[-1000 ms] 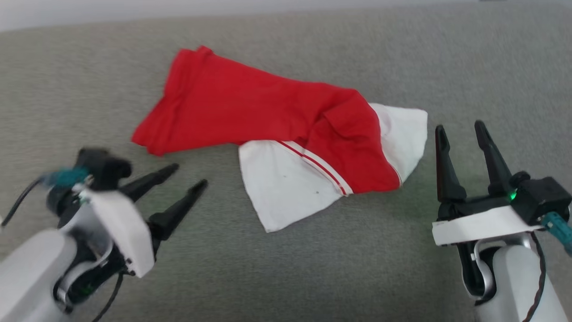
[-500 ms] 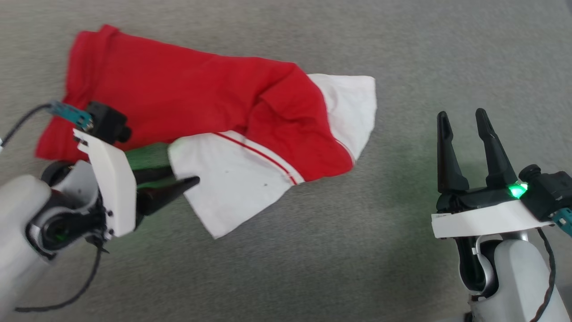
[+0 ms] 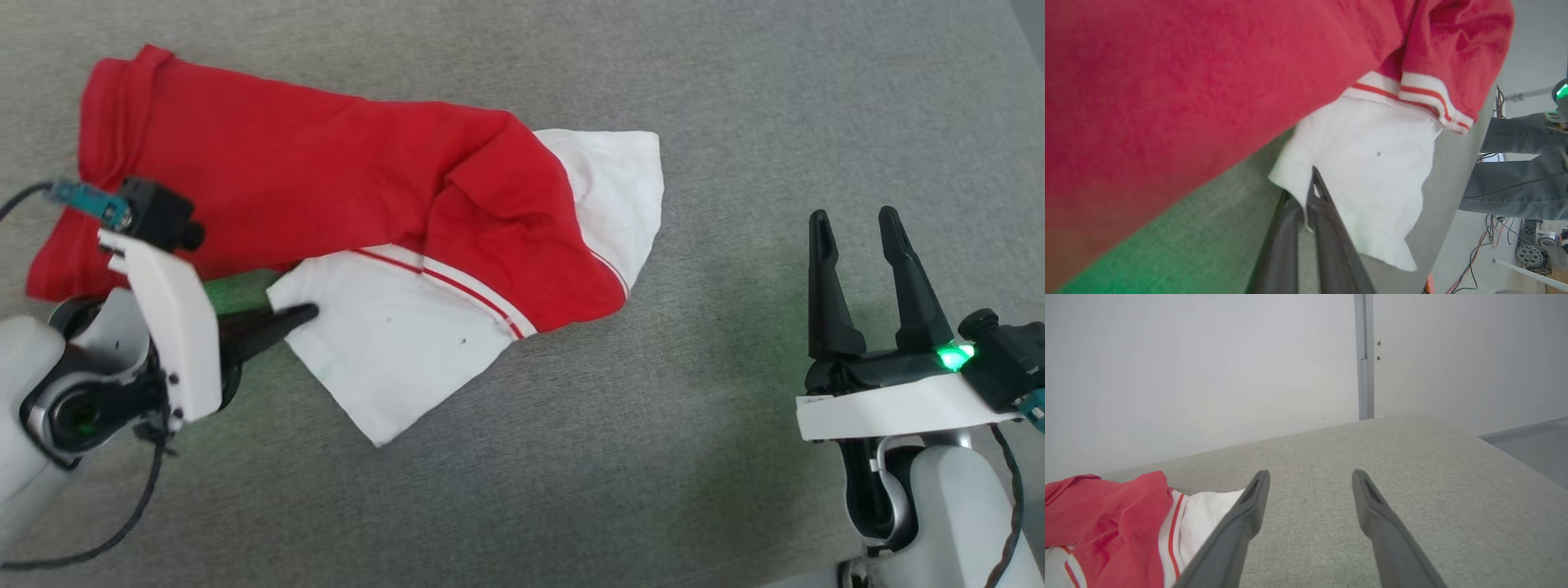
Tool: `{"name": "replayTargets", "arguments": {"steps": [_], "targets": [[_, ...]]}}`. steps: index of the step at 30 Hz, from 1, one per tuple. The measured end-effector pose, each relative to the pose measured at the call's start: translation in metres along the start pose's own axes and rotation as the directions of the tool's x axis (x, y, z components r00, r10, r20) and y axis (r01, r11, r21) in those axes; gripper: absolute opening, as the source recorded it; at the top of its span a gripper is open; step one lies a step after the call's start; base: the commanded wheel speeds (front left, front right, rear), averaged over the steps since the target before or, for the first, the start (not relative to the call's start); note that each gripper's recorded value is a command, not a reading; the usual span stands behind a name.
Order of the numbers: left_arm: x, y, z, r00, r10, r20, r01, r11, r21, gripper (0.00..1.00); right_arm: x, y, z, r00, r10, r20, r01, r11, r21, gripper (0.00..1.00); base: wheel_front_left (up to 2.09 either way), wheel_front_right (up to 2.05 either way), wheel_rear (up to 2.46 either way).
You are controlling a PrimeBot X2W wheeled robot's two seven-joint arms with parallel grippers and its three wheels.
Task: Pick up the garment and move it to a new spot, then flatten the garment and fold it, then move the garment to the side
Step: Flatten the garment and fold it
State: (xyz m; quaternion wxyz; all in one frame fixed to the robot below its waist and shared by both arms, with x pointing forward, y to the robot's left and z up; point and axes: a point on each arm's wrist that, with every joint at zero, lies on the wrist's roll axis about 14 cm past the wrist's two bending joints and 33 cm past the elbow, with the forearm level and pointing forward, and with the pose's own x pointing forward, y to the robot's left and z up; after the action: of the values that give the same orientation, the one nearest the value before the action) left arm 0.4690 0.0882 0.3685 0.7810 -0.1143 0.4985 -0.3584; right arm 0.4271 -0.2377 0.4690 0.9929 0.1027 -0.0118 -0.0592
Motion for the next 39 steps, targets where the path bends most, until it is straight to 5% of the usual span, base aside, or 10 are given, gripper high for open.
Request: {"name": "replayTargets", "arguments": {"steps": [7, 12, 19, 20, 21, 23, 29, 39], "targets": [[-0.055, 0.048, -0.016, 0.984, 0.177, 0.021, -0.177, 0.984, -0.020, 0.00, 0.008, 0.020, -0.001, 0.998, 0.056, 0.004, -0.056, 0.998, 0.013, 1.00, 0.00, 0.00, 0.00], [-0.103, 0.093, -0.023, 0.935, 0.350, 0.055, -0.348, 0.936, -0.044, 0.00, 0.013, 0.031, -0.001, 0.996, 0.088, 0.008, -0.088, 0.996, 0.011, 1.00, 0.00, 0.00, 0.00], [-0.119, 0.108, -0.029, 0.903, 0.420, 0.087, -0.418, 0.907, -0.045, 0.00, 0.014, 0.038, 0.000, 0.994, 0.107, 0.009, -0.107, 0.994, 0.001, 1.00, 0.00, 0.00, 0.00], [-0.116, 0.104, -0.028, 0.906, 0.411, 0.102, -0.408, 0.912, -0.051, 0.06, 0.014, 0.039, 0.000, 0.994, 0.110, 0.009, -0.110, 0.994, -0.002, 1.00, 0.00, 0.00, 0.00], [-0.114, 0.102, -0.026, 0.907, 0.404, 0.118, -0.400, 0.915, -0.052, 0.29, 0.014, 0.040, 0.000, 0.993, 0.114, 0.009, -0.114, 0.993, -0.005, 1.00, 0.00, 0.00, 0.00], [-0.112, 0.097, -0.024, 0.908, 0.394, 0.145, -0.392, 0.919, -0.047, 1.00, 0.014, 0.042, 0.001, 0.993, 0.120, 0.010, -0.120, 0.993, -0.013, 1.00, 0.00, 0.00, 0.00], [-0.116, 0.084, -0.017, 0.884, 0.372, 0.285, -0.391, 0.920, 0.012, 1.00, 0.012, 0.055, -0.004, 0.986, 0.165, -0.014, -0.166, 0.984, -0.065, 1.00, 0.00, 0.00, 0.00], [-0.154, 0.085, -0.021, 0.689, 0.428, 0.585, -0.484, 0.872, -0.068, 1.00, 0.018, 0.076, -0.034, 0.931, 0.235, -0.281, -0.299, 0.930, -0.214, 1.00, 0.00, 0.00, 0.00]]}}
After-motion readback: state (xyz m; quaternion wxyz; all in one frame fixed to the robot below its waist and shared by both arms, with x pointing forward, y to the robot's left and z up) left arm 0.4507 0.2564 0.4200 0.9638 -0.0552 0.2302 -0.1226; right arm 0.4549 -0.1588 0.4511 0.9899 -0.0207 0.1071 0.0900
